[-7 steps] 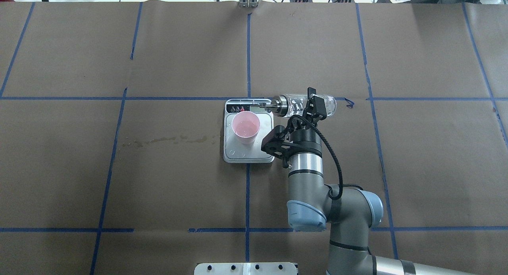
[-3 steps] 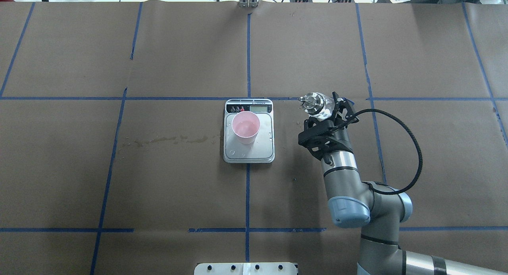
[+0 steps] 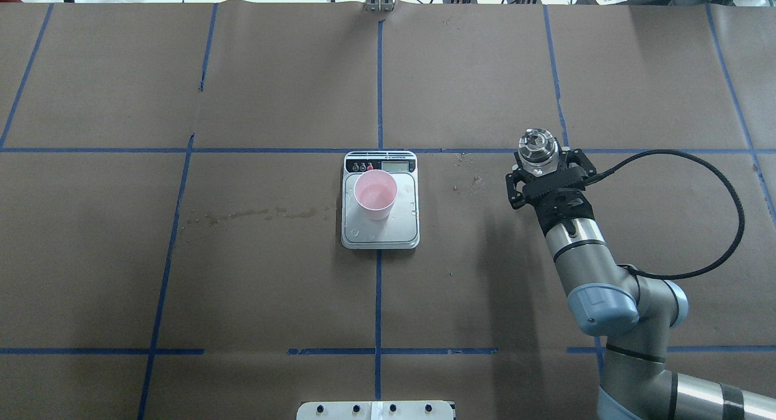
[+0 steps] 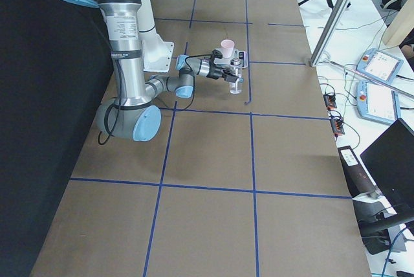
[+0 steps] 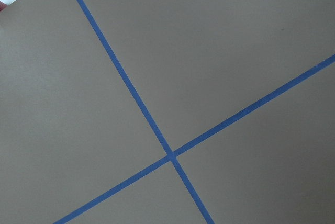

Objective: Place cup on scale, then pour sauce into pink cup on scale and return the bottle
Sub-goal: 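Turn the dispenser upright and carry it back toward its spot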

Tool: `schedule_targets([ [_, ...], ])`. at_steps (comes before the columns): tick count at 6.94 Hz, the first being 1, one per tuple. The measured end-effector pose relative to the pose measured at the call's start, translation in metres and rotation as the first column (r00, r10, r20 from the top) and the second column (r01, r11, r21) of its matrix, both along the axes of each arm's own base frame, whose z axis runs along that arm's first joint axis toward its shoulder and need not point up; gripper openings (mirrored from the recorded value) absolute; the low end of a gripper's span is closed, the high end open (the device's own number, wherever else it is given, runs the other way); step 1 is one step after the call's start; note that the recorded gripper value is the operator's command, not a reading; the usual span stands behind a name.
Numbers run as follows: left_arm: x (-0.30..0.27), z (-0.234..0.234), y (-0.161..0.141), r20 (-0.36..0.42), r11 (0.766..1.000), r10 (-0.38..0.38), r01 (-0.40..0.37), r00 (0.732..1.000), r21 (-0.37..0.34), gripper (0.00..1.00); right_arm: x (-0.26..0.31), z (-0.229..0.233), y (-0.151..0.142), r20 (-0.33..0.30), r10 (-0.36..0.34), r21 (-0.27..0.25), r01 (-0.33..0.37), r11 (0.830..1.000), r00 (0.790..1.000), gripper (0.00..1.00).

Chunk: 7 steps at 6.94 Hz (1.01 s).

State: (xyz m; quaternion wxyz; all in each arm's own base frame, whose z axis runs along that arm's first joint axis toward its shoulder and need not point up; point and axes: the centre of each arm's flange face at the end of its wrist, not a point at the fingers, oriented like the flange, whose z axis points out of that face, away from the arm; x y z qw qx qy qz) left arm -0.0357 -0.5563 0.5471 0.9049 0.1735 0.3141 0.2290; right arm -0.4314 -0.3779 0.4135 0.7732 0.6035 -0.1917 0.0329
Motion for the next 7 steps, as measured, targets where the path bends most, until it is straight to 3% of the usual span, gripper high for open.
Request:
schedule_targets([
  [2, 0.0, -0.003, 0.0, 0.0, 1.0, -0.001, 0.001, 1.0, 0.004, 1.0, 0.023, 0.022, -0.005, 0.087, -0.012, -0.04, 0.015, 0.999, 0.996, 0.0],
  [5, 0.0, -0.004, -0.001, -0.001, 1.0, -0.001, 0.001, 1.0, 0.007, 1.0, 0.036, 0.039, -0.005, 0.275, 0.013, -0.132, 0.025, 0.991, 0.961, 0.0],
  [7, 0.0, -0.005, -0.001, -0.002, 1.0, -0.001, 0.001, 1.0, 0.007, 1.0, 0.051, 0.061, -0.002, 0.31, 0.053, -0.174, 0.001, 0.985, 0.949, 0.0],
])
